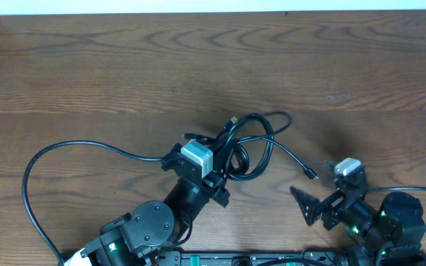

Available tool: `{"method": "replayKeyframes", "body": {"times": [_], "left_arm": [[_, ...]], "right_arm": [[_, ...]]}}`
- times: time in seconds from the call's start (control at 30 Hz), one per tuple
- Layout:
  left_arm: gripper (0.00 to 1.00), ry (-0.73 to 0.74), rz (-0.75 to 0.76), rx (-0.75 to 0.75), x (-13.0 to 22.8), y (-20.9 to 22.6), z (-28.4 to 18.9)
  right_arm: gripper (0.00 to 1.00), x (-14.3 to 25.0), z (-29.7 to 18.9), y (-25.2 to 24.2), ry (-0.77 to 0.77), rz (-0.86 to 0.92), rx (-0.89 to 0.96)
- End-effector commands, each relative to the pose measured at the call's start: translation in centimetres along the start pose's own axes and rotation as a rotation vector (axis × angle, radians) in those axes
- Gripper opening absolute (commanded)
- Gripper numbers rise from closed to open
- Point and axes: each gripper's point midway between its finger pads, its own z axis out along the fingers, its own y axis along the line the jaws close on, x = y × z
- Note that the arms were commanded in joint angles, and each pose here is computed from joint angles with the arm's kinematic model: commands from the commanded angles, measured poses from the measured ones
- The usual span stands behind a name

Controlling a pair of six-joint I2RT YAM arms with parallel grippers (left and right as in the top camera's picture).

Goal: Untangle cables

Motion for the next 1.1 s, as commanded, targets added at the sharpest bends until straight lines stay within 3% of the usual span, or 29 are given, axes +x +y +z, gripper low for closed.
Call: {"method": "replayKeyframes", "body": {"times": [0.0,0.3,0.53,0.63,0.87,0.97,1.07], "left_arm": [[0.07,-0.025,0.099,-0.039,-1.3,0.5,-0.2],[0.08,0.099,0.372,-0.053,1.8,1.0,0.3],[0.08,0.187,0.524,-0.018,4.0,1.0,0.4],[0.07,0.236,0.571,0.117,5.7,-0.8,0.1],[0.07,0.253,0.668,0.593,8.5,-7.3,-2.8],[0.07,0.244,0.664,0.708,8.8,-8.9,-3.9],[0.07,0.235,0.655,0.762,8.9,-9.6,-4.4]], "right_arm": [[0.99,-0.3,-0.3,3.6,-0.028,-0.129,-0.214],[0.99,-2.8,-2.1,8.0,-0.162,-0.265,-0.471],[0.99,-4.5,-1.8,6.9,-0.196,-0.185,-0.397],[0.99,-4.7,-1.4,5.8,-0.195,-0.154,-0.329],[0.99,-4.7,-1.3,5.4,-0.195,-0.146,-0.307],[0.98,-4.7,-1.3,5.4,-0.195,-0.146,-0.307],[0.88,-4.7,-1.3,5.5,-0.194,-0.147,-0.309]]}}
